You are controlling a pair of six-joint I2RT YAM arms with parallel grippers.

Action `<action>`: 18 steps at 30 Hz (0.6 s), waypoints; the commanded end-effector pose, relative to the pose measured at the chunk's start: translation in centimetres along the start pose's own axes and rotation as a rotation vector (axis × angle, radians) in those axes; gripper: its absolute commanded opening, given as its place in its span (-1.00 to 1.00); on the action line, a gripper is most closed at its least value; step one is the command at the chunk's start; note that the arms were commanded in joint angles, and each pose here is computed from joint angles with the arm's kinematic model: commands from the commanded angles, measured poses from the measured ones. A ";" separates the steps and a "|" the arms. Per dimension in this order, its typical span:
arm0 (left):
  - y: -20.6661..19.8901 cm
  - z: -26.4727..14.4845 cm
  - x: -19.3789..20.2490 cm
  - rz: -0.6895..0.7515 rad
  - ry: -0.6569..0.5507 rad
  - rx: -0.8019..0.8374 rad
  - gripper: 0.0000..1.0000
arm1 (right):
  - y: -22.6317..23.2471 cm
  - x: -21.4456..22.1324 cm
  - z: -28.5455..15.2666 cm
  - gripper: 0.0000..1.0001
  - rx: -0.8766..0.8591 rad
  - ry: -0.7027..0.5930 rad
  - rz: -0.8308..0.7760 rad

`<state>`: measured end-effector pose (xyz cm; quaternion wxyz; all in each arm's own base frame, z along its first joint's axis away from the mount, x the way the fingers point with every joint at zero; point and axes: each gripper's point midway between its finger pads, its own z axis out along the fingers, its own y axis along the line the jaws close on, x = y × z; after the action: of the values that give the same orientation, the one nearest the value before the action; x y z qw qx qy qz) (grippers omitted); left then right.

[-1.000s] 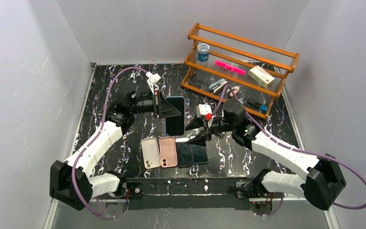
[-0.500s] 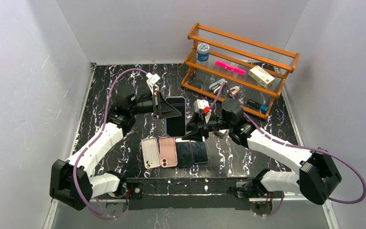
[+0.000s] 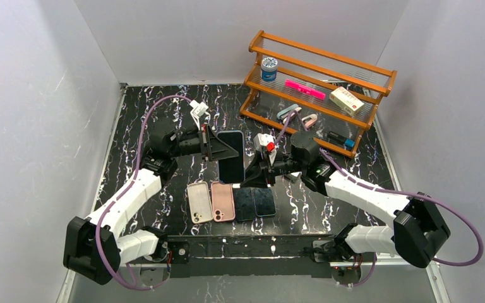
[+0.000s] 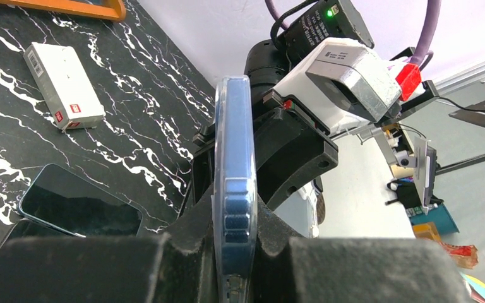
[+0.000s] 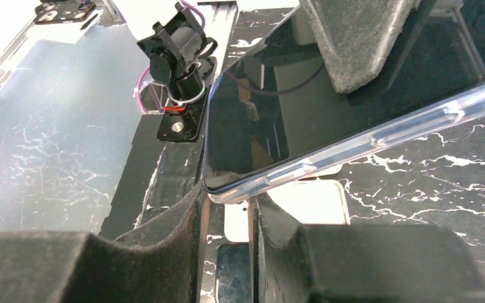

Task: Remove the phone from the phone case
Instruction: Remove the phone case from the phone.

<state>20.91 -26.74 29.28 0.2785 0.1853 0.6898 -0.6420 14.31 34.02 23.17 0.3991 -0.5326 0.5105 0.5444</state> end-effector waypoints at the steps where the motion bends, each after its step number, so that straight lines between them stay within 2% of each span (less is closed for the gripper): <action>1: -3.6 0.4 2.2 -0.021 0.064 0.097 -1.00 | -2.7 -3.0 0.5 -0.97 0.104 -0.076 -0.120; 11: -4.9 1.1 3.6 -0.052 0.091 0.139 -1.00 | -8.0 -3.5 -0.2 -0.97 0.296 -0.087 -0.115; 18: -4.5 1.3 3.4 -0.057 0.078 0.127 -1.00 | -9.1 -4.3 -1.4 -0.97 0.339 -0.122 -0.123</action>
<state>20.97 -28.13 29.28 0.3118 0.1687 0.6829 -0.6387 16.63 34.28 20.64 0.3854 -0.5105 0.5521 0.5348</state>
